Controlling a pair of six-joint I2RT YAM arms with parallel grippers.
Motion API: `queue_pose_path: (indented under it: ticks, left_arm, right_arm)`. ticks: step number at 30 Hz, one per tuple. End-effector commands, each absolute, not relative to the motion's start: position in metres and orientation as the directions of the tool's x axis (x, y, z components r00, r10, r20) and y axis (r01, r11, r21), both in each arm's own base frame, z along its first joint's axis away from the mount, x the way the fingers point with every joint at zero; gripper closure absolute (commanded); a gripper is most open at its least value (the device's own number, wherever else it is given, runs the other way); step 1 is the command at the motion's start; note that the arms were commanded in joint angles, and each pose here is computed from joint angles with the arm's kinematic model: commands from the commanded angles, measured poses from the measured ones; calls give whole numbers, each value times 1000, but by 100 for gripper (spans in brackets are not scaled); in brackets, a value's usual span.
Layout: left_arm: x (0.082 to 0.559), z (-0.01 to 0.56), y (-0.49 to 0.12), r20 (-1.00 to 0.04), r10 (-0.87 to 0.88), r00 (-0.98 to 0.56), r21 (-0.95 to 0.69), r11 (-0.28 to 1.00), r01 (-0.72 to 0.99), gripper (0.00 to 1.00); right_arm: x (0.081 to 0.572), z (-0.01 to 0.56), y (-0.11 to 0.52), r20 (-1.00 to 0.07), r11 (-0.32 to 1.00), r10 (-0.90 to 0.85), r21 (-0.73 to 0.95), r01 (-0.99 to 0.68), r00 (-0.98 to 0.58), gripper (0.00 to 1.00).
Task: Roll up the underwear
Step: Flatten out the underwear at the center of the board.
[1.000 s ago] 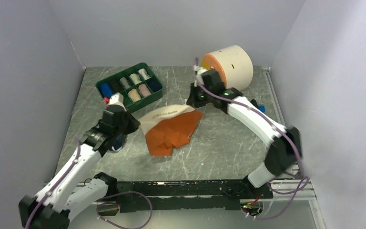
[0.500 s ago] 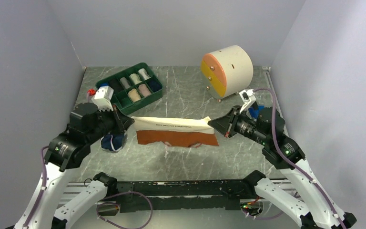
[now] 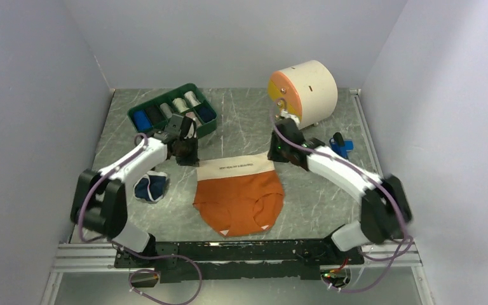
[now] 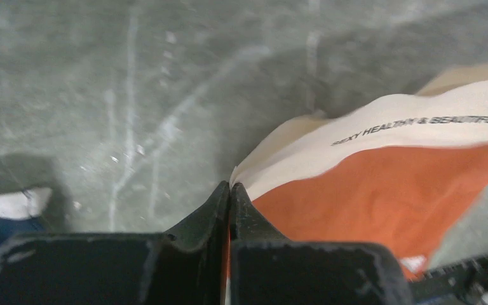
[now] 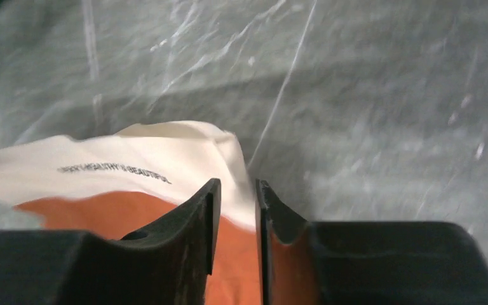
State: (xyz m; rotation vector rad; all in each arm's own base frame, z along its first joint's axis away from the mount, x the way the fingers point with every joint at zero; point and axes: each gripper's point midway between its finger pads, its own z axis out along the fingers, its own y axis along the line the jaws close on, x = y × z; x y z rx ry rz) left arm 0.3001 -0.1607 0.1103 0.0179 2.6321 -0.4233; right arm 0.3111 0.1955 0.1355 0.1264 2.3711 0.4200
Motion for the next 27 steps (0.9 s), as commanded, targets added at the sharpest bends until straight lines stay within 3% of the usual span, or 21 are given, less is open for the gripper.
queue_pose_path:
  ticks: [1, 4, 7, 17, 27]
  left_arm:
    - [355, 108, -133, -538, -74, -840, -211, 976, 49, 95]
    - [354, 85, -125, -494, -51, -868, -188, 981, 49, 95]
    - [347, 70, -127, -469, -32, -882, -201, 977, 71, 95]
    - [345, 53, -117, -434, 8, -901, -141, 987, 77, 95]
    - [346, 52, -121, -424, 28, -905, -155, 983, 103, 95]
  right_arm:
    - [380, 148, 203, -728, 981, 109, 188, -44, -677, 54]
    - [379, 147, 207, -726, 977, 29, 165, -133, -687, 36]
    - [372, 140, 197, -715, 974, 5, 163, -160, -699, 31]
    - [376, 83, 215, -590, 957, -9, 230, -179, -808, 47]
    - [383, 41, 224, -501, 965, -55, 197, -176, -863, 47]
